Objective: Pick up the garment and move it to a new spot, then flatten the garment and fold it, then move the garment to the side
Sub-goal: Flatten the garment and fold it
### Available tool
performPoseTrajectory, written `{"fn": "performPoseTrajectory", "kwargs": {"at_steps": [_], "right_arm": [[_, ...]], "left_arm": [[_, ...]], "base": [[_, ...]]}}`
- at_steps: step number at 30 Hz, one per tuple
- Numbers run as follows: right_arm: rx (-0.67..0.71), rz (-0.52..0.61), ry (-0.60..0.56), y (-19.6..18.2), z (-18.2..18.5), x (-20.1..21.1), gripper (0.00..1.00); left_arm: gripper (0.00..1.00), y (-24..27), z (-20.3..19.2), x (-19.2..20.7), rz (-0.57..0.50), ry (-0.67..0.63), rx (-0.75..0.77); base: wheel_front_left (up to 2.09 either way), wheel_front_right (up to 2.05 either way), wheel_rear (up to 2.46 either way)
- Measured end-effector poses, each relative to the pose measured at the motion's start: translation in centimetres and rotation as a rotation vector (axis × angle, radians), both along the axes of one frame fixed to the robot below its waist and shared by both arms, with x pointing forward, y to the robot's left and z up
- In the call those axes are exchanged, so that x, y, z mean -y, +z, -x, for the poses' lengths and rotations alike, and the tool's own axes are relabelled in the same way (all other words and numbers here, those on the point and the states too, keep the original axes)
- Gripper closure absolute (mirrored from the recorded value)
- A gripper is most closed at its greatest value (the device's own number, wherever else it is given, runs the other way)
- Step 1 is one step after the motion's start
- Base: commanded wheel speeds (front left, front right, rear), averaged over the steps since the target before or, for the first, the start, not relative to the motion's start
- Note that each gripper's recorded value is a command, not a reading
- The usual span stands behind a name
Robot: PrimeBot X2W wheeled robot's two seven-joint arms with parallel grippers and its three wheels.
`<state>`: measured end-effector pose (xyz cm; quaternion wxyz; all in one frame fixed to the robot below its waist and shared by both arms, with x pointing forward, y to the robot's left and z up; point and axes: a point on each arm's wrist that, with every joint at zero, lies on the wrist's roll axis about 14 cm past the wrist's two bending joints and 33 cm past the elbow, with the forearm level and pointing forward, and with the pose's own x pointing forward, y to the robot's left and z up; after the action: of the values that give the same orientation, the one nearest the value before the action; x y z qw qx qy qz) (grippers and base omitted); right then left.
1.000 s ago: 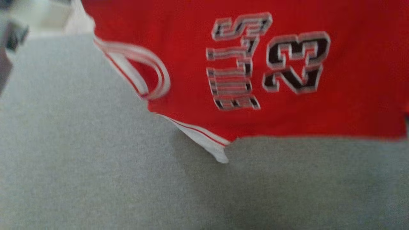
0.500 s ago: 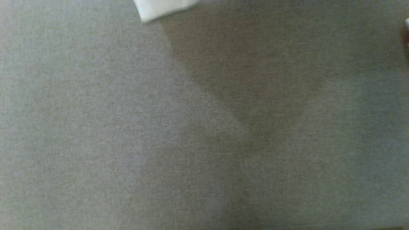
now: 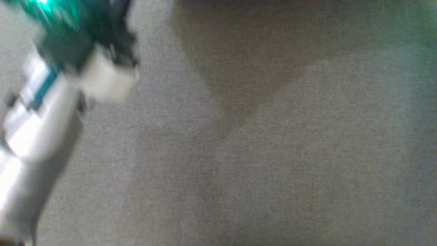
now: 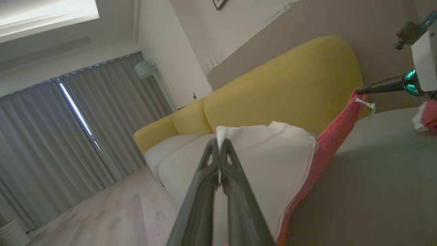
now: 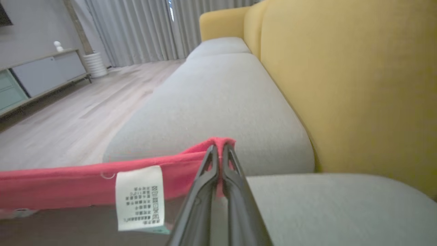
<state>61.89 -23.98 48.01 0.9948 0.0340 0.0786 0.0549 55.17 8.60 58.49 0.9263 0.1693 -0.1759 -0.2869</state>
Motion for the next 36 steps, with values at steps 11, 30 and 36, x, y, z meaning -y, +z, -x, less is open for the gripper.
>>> {"fn": "performPoseTrajectory", "kwargs": {"at_steps": [11, 30, 36], "right_arm": [[-0.158, -0.071, -0.068, -5.9, 14.3, 3.1, 1.00], [-0.184, -0.118, -0.188, -5.4, 27.3, 3.5, 1.00], [-0.205, -0.102, -0.192, -5.6, 25.8, 3.1, 1.00]], "left_arm": [[1.00, -11.6, 15.0, -0.1, 0.023, -0.021, -0.411], [1.00, -13.8, 23.7, -0.9, 0.092, 0.035, -0.543], [1.00, -12.5, 20.7, -0.4, 0.081, 0.020, -0.477]], "base": [[0.00, 0.00, 0.00], [0.00, 0.00, 0.00], [0.00, 0.00, 0.00]]}}
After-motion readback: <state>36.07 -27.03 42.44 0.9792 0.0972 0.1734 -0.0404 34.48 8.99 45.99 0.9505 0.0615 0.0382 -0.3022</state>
